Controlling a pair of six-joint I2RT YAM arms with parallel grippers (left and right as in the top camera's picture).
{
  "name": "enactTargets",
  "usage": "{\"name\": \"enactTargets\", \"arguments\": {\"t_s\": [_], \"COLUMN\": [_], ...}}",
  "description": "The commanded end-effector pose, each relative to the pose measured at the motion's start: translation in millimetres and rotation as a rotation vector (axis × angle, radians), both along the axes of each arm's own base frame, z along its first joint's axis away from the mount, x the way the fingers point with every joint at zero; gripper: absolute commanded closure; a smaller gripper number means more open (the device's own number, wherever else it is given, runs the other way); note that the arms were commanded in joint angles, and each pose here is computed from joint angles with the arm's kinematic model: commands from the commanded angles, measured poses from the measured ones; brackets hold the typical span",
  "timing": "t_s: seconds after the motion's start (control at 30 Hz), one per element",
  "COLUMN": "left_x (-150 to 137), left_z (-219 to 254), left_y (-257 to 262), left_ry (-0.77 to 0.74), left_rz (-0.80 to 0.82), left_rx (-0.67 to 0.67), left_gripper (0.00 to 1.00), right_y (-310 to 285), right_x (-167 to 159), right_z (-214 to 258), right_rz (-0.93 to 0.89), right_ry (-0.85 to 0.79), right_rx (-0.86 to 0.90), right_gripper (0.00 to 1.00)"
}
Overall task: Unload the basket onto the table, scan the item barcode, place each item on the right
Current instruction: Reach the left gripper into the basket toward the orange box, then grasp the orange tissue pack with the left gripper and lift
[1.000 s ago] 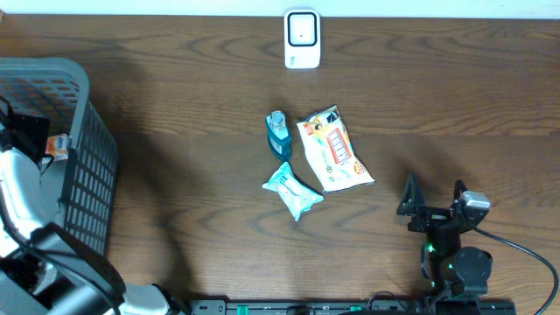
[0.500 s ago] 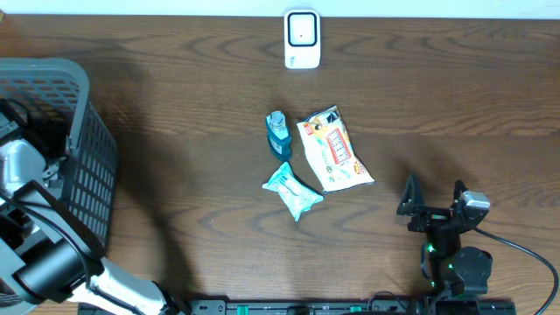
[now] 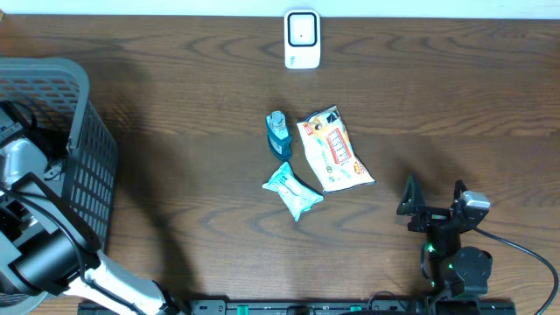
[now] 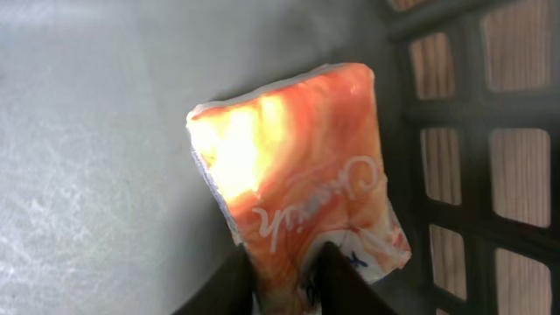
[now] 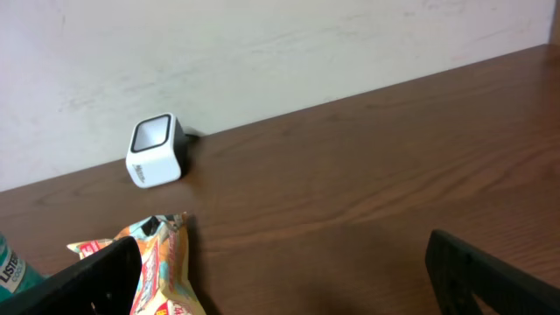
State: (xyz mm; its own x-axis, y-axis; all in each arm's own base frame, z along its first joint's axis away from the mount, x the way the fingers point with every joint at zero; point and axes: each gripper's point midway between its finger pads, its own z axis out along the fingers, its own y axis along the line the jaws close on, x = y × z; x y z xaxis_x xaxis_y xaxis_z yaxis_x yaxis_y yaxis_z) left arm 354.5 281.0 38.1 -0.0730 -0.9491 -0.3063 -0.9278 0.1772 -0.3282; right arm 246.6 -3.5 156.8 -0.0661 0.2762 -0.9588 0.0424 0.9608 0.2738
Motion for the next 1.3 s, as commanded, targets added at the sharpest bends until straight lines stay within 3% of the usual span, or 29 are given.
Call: {"name": "enactTargets", "arguments": {"t_s": [0.0,0.3,0.47,0.7,1.0,1.17,1.27], "left_x": [-11,-22,-22,-18,-40,-37,-31], "left_z": [-17,-21,7,112,241,324,370], "left_y": [-3,-11,-11,0,-23,-68,-113], "left_ry": [0.088,0.137,0.1,-0.084,-0.358,-0.656,-0.839], "left_rz": [-0.073,-0.076,-0.075,-0.048,-0.012,-0.15,-0.318], "left_rx": [-0.002,-0.039,-0.007,0.193,0.366,0.409,0.411], "left_gripper": [0.92,0.93,0.93,0.93,0.93,0.93,0.93], "right_y": [-1,-1,-1,-1,-1,-1,-1], "right_x": [0,0,0,0,0,0,0], "right_z": [0,0,0,0,0,0,0], "right_rz": [-0.005,-0.005,-0.005,-0.005,-0.005,-0.005,-0.005], "right_ry": [-0.001,-0.001,-0.001,0.0,0.0,0.0,-0.001], "right_rx": [-0.009,-0.009,-0.009,-0.009,-0.009,-0.009,-0.009], "right_gripper": [0.01,0.01,0.01,0.01,0.01,0.01,0.01]}}
